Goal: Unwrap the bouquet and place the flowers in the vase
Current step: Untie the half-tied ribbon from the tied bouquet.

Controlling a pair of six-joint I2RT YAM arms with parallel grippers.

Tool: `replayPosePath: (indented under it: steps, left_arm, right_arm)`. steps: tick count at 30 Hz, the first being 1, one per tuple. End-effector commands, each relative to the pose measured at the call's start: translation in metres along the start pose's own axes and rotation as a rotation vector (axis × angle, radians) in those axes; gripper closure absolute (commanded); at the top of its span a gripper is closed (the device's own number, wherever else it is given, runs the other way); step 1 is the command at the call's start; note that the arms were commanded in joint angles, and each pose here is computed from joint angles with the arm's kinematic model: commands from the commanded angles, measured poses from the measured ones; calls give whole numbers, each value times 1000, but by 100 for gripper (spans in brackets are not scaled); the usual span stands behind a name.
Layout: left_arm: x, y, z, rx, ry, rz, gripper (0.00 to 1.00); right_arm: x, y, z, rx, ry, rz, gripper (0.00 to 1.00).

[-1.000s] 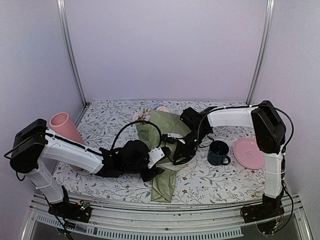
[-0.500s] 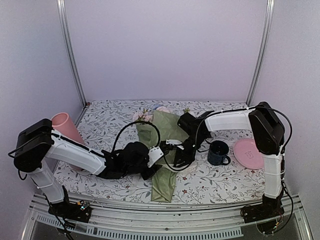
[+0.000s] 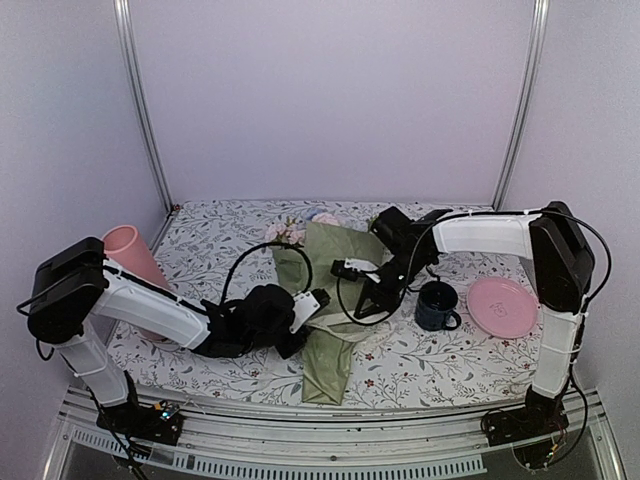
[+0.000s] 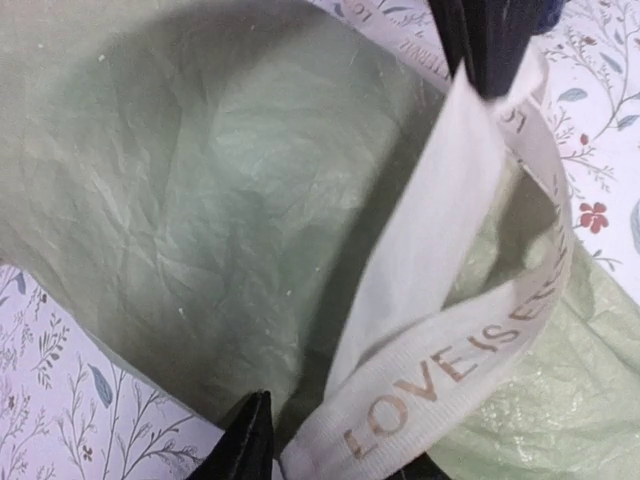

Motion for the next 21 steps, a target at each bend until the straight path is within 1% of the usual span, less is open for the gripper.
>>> replayPosePath:
  steps: [1, 5, 10, 13, 17, 18, 19, 21]
  left_arm:
    - [18, -7, 17, 63, -73, -74, 68]
    - [27, -14, 27, 83, -144, -114, 75]
    - [46, -22, 42, 97, -298, -165, 79]
    - [55, -28, 50, 105, -380, -185, 82]
    - [61, -34, 58, 128, -477, -182, 82]
    - [61, -35, 58, 133, -486, -171, 81]
    - [59, -36, 55, 132, -484, -147, 78]
    - [58, -39, 51, 141, -469, -124, 73]
  right_arm:
    - [-11, -39, -2, -92, 41, 62, 100]
    - [-25, -56, 10, -122, 103, 104, 100]
    - [-42, -70, 25, -150, 192, 175, 100]
    - [-52, -70, 37, -129, 259, 240, 100]
    - [-59, -71, 49, -93, 325, 294, 100]
    - [-58, -70, 51, -82, 333, 293, 99]
    - [-57, -70, 53, -69, 340, 289, 95]
    - [-53, -72, 53, -62, 328, 275, 84]
Point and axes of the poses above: each gripper's point midway between its finger pads, its own y axis out along the fingers, its own x axis along the line the jaws close on, z = x × y, the point moved 7 cm from there along -y, back along the fingers, and after that the axes turned 5 degrees about y, right-handed, at the moved point
